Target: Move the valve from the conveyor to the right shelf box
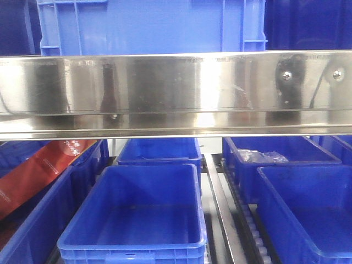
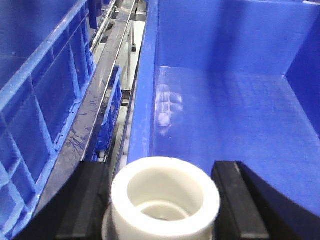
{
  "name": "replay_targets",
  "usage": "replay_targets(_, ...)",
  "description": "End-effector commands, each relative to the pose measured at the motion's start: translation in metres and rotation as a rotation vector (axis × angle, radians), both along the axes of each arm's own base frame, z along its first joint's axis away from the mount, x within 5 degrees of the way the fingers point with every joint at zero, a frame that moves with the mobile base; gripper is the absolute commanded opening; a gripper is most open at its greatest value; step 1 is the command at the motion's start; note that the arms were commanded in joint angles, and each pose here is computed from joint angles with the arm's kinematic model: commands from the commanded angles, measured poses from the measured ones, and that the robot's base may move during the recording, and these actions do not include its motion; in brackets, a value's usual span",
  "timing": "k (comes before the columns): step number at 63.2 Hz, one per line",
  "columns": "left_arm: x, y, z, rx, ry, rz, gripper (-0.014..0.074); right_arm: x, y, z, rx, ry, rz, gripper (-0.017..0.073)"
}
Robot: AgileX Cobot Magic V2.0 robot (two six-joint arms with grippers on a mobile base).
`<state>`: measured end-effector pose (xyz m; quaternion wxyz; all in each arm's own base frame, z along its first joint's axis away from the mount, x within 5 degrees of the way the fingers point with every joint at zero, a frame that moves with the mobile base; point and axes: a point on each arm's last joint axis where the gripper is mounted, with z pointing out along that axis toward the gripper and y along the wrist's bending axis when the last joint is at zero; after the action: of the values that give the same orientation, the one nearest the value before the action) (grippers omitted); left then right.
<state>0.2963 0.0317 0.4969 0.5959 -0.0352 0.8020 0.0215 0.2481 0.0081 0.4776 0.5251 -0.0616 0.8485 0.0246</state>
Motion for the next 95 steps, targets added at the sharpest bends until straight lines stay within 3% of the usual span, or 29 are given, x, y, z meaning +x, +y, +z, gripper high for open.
replay_targets(1, -0.004, -0.001, 0.013, -0.006, -0.095, -0.001, -0.0111, -0.006, -0.002, 0.022, -0.008, -0.118, -0.014, -0.0162)
replay_targets(18, -0.004, -0.002, 0.014, -0.007, -0.099, -0.001, -0.0111, -0.008, -0.002, 0.028, -0.008, -0.146, -0.016, -0.0162)
replay_targets(27, -0.003, -0.002, 0.017, -0.018, -0.134, -0.005, -0.0111, -0.008, 0.0, 0.036, 0.031, -0.198, -0.006, -0.0162)
replay_targets(38, -0.006, -0.01, 0.028, -0.034, -0.164, -0.037, -0.0111, -0.003, 0.016, 0.057, 0.045, -0.262, 0.063, -0.0162)
replay_targets(54, 0.012, -0.061, 0.03, -0.037, -0.17, -0.208, -0.0111, 0.038, 0.068, 0.069, 0.077, -0.303, 0.227, -0.0162)
replay_targets(76, 0.073, -0.146, -0.014, -0.052, -0.104, -0.409, -0.0111, 0.104, 0.155, 0.039, 0.137, -0.329, 0.391, -0.0162)
replay_targets(84, 0.094, -0.158, -0.038, -0.05, -0.066, -0.42, -0.0111, 0.126, 0.18, 0.012, 0.144, -0.293, 0.417, -0.0162)
replay_targets(95, 0.115, -0.165, -0.067, -0.043, 0.003, -0.419, -0.0111, 0.151, 0.196, -0.025, 0.125, -0.207, 0.425, -0.0162)
